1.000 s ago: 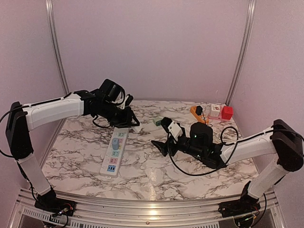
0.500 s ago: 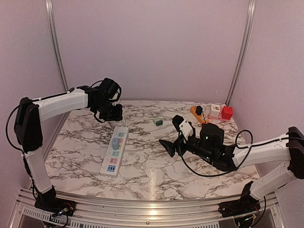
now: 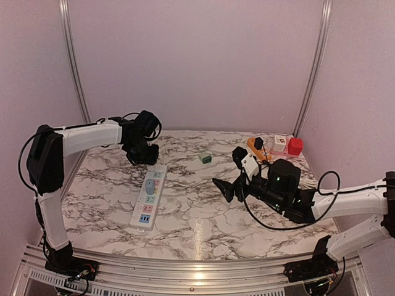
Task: Insert the plug
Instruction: Insert the plug into the socket slot.
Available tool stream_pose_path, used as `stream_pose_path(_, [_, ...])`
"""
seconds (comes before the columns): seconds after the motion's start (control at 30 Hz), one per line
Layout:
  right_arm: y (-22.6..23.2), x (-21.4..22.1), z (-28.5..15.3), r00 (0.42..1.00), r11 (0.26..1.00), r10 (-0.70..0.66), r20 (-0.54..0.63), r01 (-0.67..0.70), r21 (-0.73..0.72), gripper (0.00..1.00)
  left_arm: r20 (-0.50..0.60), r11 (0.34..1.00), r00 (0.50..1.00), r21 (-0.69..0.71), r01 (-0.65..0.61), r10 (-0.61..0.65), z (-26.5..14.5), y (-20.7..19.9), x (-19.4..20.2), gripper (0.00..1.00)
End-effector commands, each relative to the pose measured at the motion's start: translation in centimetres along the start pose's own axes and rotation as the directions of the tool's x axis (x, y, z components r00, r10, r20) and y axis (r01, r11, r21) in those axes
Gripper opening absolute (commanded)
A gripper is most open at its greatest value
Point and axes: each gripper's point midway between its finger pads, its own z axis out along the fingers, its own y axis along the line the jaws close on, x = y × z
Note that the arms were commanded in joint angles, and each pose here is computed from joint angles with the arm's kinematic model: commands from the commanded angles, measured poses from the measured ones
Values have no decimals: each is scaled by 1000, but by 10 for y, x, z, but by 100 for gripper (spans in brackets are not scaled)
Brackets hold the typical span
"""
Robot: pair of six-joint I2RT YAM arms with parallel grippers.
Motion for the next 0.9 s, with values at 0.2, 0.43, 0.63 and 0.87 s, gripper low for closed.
stream_pose_path(0.2, [-5, 2, -10, 1000, 999, 4, 2, -4, 32, 99, -45, 1000, 999, 23, 8, -7, 13, -7, 11, 0])
stream_pose_path(0.43, [-6, 7, -11, 1000, 999, 4, -1, -4, 39, 98, -60, 998, 998, 64, 12, -9, 17, -12, 18, 0])
stream_pose_path(0.63, [-7, 9, -12, 1000, 999, 4, -4, -3, 45, 98, -73, 998, 997, 52, 19, -15, 22, -9, 26, 0])
stream_pose_path(0.87, [-5, 13, -9, 1000, 999, 5, -12, -5, 42, 98, -58, 999, 998, 47, 18, -16, 25, -7, 26, 0])
